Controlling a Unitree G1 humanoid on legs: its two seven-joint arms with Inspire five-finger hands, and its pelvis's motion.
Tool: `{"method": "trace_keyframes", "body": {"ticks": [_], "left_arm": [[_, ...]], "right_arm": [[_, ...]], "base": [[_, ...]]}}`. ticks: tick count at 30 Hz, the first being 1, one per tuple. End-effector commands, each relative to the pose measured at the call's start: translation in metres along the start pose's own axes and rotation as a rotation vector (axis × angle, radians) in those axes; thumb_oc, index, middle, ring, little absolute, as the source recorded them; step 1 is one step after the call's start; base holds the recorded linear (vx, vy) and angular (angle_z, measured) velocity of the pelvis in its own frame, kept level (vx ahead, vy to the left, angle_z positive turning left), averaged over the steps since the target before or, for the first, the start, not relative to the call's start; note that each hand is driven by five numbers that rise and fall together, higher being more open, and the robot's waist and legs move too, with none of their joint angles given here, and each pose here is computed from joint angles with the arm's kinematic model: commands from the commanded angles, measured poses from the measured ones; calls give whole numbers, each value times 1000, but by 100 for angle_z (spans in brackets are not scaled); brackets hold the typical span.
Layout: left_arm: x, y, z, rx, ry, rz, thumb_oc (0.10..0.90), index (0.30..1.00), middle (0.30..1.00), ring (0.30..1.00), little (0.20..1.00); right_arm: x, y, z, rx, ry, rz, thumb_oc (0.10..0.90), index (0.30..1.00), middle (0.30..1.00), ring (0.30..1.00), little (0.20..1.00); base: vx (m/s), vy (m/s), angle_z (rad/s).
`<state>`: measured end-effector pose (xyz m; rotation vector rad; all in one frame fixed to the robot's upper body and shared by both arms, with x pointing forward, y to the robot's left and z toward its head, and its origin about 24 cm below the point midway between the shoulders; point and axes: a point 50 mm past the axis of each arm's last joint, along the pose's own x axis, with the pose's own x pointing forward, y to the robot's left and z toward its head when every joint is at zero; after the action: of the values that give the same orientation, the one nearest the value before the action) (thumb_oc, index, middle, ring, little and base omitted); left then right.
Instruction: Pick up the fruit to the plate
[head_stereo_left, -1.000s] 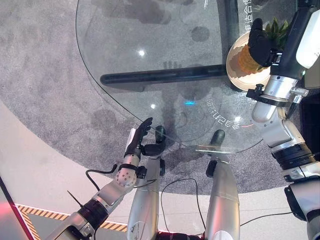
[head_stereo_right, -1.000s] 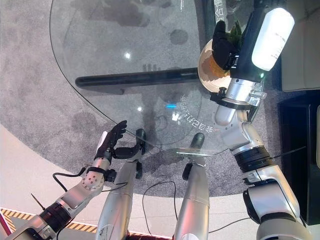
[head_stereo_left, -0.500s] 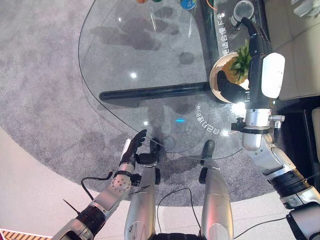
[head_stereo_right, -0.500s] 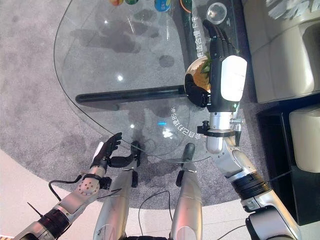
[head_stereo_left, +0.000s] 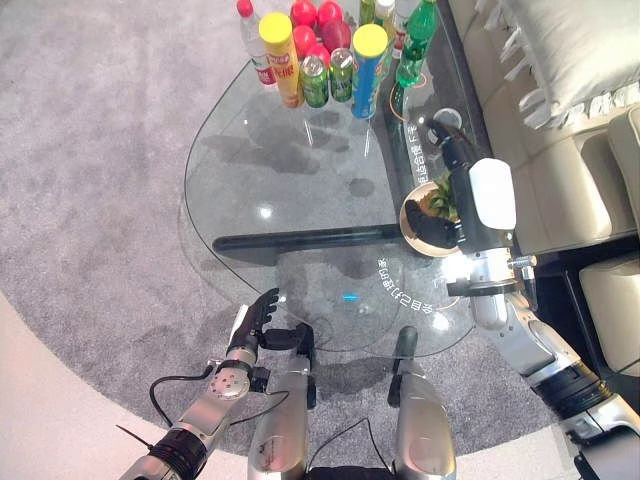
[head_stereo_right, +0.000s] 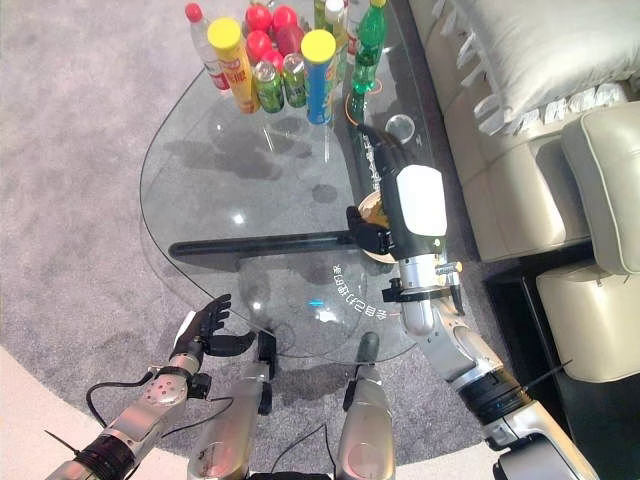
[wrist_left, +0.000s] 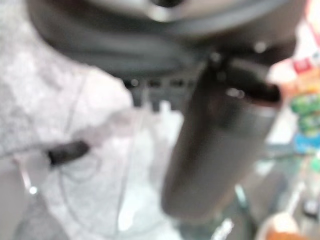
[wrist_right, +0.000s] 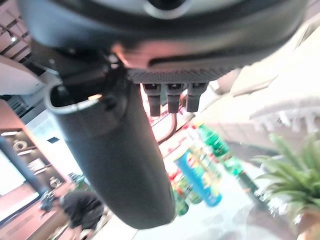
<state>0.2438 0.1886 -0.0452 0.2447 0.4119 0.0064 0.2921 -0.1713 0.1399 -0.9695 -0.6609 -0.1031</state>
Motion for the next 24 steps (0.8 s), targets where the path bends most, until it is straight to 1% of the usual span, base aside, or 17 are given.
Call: {"method": "trace_keyframes", "body": {"ticks": [1,4,6,7,9,11,13,15,16,17,18,19,20,22,24], "left_arm": [[-10,7,-9,-22,-42,13,800,900,900,900,900],[-14,8,-28,-44,24,22,800,900,900,900,900],[-16,9,-40,-57,66,33,800,900,900,900,900],[-16,9,-42,-60,67,33,800,900,900,900,900],[-19,9,-48,-124,74,46,800,900,900,900,900],[-24,9,-61,-202,135,61,800,900,900,900,900],[-27,8,-70,-226,175,70,800,900,900,900,900],[-30,8,-81,-230,234,76,800,900,900,900,900],[-32,9,-89,-212,282,78,800,900,900,900,900],[-36,11,-99,-187,337,92,800,900,900,900,900],[-43,17,-113,-217,422,115,800,900,900,900,900],[-47,19,-120,-228,458,123,800,900,900,900,900],[-48,20,-121,-231,466,126,800,900,900,900,900],[-57,26,-133,-246,529,150,800,900,900,900,900],[-62,29,-140,-266,569,167,800,900,900,900,900]], "right_arm": [[8,-17,31,35,-210,-42,800,900,900,900,900],[-5,-6,25,78,-171,42,800,900,900,900,900],[-18,8,16,148,-89,147,800,900,900,900,900],[-22,11,14,155,-78,167,800,900,900,900,900],[-40,24,4,194,2,231,800,900,900,900,900],[-59,37,-3,198,47,302,800,900,900,900,900],[-70,46,-5,200,65,352,800,900,900,900,900],[-81,55,-6,235,77,443,800,900,900,900,900],[-85,60,-4,279,67,516,800,900,900,900,900],[-93,67,-3,312,76,631,800,900,900,900,900],[-108,76,-7,394,148,794,800,900,900,900,900],[-116,79,-10,426,185,855,800,900,900,900,900],[-118,80,-11,432,193,870,800,900,900,900,900],[-137,85,-17,474,268,950,800,900,900,900,900],[-149,85,-22,482,316,969,800,900,900,900,900]], "base": [[10,-21,-12],[1,-26,-9],[9,-25,-6],[27,-19,-6],[42,-21,-7],[42,-25,-5],[28,-29,-4],[38,-33,-2],[41,-33,-1],[91,-49,-1],[126,-47,-3],[116,-34,-1],[100,-21,-1],[93,-21,2],[50,-13,1]]}}
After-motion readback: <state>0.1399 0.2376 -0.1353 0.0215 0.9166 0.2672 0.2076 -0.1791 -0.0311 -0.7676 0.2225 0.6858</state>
